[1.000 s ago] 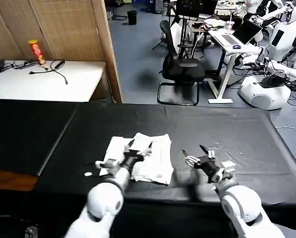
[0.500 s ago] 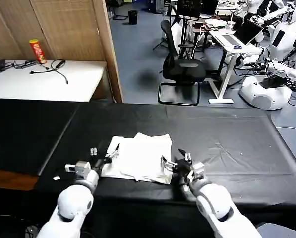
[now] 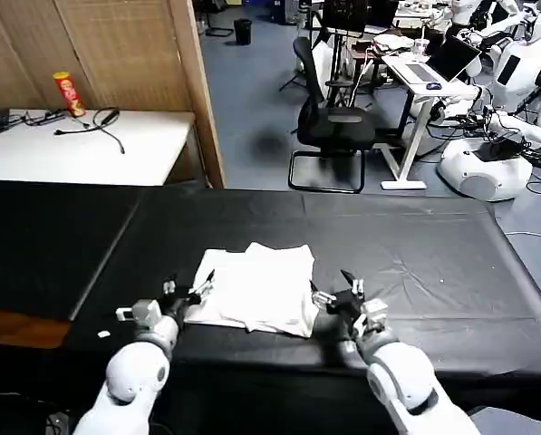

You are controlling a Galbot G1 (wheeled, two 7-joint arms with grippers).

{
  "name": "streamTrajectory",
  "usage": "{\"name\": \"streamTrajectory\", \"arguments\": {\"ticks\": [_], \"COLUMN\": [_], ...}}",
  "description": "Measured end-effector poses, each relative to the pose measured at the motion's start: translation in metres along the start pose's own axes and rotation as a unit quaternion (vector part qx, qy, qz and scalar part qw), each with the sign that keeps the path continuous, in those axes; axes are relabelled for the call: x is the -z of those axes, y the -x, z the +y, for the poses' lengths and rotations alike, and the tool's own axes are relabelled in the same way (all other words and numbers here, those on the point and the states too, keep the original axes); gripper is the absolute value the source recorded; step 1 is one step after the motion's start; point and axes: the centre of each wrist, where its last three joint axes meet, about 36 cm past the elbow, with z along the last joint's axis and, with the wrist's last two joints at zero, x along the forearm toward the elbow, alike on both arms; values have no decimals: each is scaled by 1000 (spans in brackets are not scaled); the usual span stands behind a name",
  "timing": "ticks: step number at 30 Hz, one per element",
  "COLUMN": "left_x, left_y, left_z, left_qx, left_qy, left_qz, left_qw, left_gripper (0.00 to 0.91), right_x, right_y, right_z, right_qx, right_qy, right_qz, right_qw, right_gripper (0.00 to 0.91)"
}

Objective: Fold and organize the clothes.

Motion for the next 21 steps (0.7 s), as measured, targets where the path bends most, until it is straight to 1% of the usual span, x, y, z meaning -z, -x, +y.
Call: {"name": "streamTrajectory", "arguments": {"ticks": [1, 2, 4, 11, 14, 18, 21], "left_x": [-1, -1, -2, -9, -8, -1, 12], "left_y": [0, 0, -1, -6, -7, -9, -11], "left_z": [0, 0, 0, 2, 0, -1, 5], "left_qx": [-2, -4, -7, -17, -19, -12, 3], "left_qy": [-15, -28, -51, -111, -120, -85, -33], "left_qz": [4, 7, 11, 22, 22, 10, -6], "left_qw": [1000, 1000, 999, 993, 992, 996, 999], "left_gripper": [390, 127, 0, 0, 0, 0, 0], "right_x": [2, 4, 6, 9, 9, 8, 10], "right_y": [-2, -3, -6, -8, -8, -9, -9], "right_z": [-1, -1, -1, 0, 0, -2, -7], "right_qx": [0, -1, 0, 5, 5, 1, -5], "right_qy": [1, 1, 2, 3, 3, 5, 3], "right_qz": [-4, -8, -14, -25, -29, -31, -33], "right_qw": [1000, 1000, 1000, 1000, 1000, 1000, 999], "right_gripper": [878, 878, 878, 878, 878, 878, 878]}}
